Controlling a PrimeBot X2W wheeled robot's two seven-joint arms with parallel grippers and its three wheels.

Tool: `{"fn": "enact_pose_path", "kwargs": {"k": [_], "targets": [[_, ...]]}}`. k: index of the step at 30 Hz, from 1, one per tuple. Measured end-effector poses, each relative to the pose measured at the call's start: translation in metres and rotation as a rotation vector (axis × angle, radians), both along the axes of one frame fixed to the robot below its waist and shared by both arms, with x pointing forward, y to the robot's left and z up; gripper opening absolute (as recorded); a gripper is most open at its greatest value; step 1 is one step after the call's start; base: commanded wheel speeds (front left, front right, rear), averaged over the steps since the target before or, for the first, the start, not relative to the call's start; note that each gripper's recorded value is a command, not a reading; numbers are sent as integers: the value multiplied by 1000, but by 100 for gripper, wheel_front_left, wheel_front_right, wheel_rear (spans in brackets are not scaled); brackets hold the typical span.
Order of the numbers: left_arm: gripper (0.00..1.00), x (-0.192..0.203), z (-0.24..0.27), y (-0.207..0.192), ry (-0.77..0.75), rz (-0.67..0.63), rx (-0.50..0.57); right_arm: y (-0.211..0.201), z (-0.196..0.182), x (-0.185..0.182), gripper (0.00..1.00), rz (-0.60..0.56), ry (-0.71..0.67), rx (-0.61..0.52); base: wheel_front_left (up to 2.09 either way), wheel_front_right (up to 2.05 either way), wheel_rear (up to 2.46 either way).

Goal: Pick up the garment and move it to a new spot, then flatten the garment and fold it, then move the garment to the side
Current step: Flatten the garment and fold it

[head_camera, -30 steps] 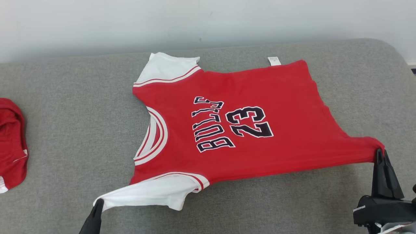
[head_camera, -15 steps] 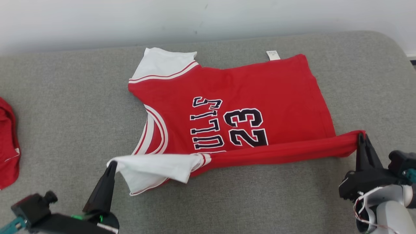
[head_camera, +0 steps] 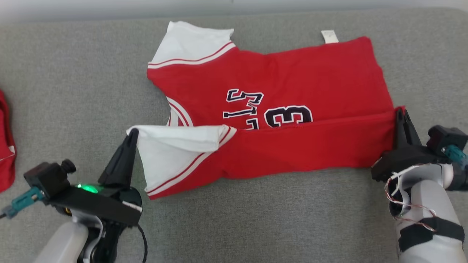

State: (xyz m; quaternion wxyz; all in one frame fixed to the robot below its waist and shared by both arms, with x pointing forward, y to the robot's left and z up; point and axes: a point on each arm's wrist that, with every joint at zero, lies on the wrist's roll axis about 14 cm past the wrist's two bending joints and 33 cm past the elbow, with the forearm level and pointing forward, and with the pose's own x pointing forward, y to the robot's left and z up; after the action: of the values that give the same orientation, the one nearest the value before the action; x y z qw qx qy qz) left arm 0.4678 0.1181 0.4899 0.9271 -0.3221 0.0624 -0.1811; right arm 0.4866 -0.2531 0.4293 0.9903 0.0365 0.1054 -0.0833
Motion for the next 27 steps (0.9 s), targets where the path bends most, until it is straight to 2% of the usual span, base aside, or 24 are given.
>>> {"fn": "enact_pose_path", "kwargs": {"k": [11, 12, 13, 15, 16, 17, 18, 19, 20, 24, 27], "targets": [[0, 27, -27, 8, 11, 28, 45, 10, -32, 23, 0, 23, 48, -11, 0, 0, 0], [0, 27, -28, 5, 11, 20, 50, 9, -32, 23, 5, 18, 45, -12, 0, 0, 0], [6, 26, -29, 3, 12, 12, 51, 8, -31, 24, 8, 16, 44, -14, 0, 0, 0], [38, 23, -28, -4, 8, -11, 50, 6, -32, 22, 7, 11, 46, -13, 0, 0, 0], [42, 21, -27, -6, 5, -22, 53, 5, -31, 21, 9, 7, 43, -13, 0, 0, 0], [49, 21, -25, -7, -2, -26, 55, 3, -29, 21, 15, 1, 39, -16, 0, 0, 0], [91, 20, -24, -7, -6, -30, 59, 2, -28, 20, 37, -2, 39, -19, 0, 0, 0], [100, 19, -22, -7, -11, -31, 61, 1, -27, 19, 76, -6, 38, -18, 0, 0, 0], [100, 16, -19, -5, -17, -25, 62, -1, -22, 17, 100, -10, 29, -19, 0, 0, 0], [100, 5, -19, 4, -10, 4, 65, -10, 1, 14, 100, -32, -41, -40, 0, 0, 0], [100, -10, -25, 4, 29, 15, 62, -19, 5, -2, 100, -59, -56, -37, 0, 0, 0]]}}
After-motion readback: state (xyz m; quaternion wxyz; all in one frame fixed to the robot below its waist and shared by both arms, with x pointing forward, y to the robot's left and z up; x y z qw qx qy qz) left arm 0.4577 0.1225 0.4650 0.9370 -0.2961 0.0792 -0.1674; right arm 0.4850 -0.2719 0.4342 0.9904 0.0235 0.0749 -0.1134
